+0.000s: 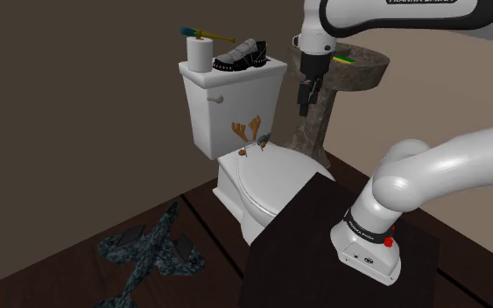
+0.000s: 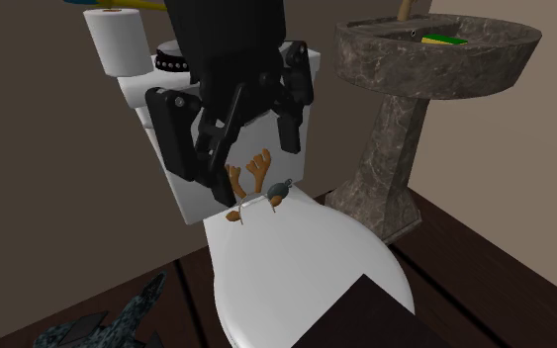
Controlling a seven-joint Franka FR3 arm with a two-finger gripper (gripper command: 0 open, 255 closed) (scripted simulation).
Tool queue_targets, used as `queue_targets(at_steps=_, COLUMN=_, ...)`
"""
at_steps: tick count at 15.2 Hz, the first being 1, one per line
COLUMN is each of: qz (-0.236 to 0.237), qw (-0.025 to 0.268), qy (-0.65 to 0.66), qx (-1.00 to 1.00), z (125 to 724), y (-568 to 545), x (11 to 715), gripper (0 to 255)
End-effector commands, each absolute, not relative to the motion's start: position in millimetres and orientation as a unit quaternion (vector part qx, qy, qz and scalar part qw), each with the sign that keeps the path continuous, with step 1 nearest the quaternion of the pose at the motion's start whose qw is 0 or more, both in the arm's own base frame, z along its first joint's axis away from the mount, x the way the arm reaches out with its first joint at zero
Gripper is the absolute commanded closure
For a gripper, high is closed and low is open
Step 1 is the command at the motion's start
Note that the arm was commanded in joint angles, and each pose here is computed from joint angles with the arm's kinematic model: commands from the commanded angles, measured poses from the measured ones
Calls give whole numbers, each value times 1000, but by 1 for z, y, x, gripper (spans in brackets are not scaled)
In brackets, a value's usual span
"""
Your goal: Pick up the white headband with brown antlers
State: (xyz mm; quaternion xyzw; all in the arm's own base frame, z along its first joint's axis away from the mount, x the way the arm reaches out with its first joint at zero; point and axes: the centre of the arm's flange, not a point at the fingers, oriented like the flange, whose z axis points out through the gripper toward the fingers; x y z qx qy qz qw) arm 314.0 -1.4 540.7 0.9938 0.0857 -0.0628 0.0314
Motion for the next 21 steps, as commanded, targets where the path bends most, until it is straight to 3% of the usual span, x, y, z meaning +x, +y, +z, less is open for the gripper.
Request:
queue_targets(at_steps=1, qz=-63, qw=31, qy=86, qx=994, z=541, y=-1, x=314, gripper=0)
queue_targets(at_steps=21, qz=72, qw=62, qy=-67, qx=993, z=358, y=-84, x=441, gripper=0)
